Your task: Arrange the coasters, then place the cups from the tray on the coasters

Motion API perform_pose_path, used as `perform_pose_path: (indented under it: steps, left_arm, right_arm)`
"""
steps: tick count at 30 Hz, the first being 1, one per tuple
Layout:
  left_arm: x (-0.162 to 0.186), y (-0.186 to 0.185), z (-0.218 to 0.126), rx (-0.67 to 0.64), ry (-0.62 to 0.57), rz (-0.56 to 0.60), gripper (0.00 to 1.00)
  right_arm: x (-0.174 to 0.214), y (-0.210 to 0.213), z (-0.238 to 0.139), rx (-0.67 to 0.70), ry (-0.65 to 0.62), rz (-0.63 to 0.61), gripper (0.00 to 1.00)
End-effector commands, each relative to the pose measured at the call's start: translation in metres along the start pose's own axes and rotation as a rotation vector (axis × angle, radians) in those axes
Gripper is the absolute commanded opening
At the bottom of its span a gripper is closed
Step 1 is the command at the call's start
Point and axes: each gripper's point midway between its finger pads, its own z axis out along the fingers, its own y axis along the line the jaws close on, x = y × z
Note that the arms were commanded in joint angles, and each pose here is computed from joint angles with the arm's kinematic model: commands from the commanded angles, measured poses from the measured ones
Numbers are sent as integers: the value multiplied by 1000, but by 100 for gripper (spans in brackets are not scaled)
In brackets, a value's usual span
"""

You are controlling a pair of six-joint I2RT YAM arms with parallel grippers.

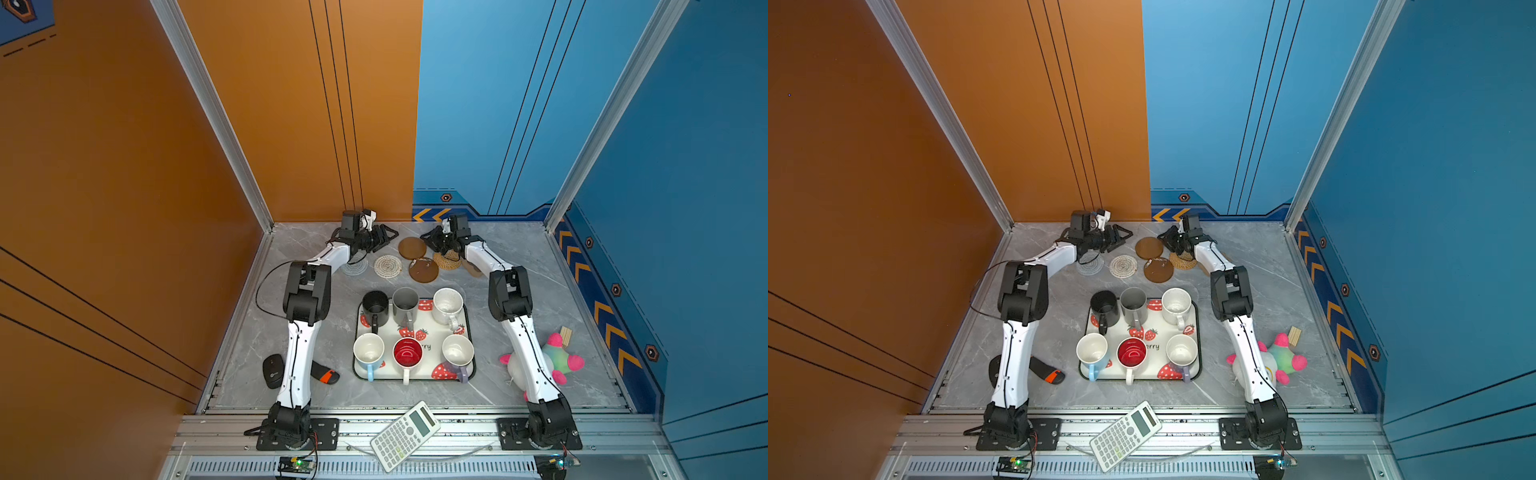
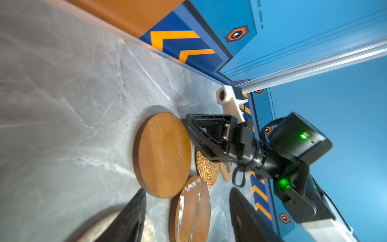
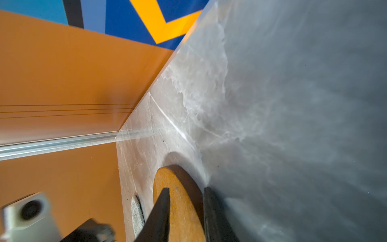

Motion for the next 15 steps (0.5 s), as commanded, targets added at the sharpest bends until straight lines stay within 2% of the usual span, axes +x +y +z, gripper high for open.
perform_pose_path:
  steps: [1, 5, 11, 15]
  left_arm:
    - [25, 10, -14, -148, 79, 77, 63]
    - [54, 20, -20, -230, 177, 84, 54]
    - [85, 33, -11, -248, 258, 52, 31]
    - [95, 40, -1, -246, 286, 35, 26]
  right_arm:
    - [18, -15, 11, 33, 57, -3, 27]
    - [26, -15, 14, 28, 84, -3, 28]
    - [34, -16, 16, 32, 106, -9, 28]
    - [35, -14, 16, 29, 107, -10, 28]
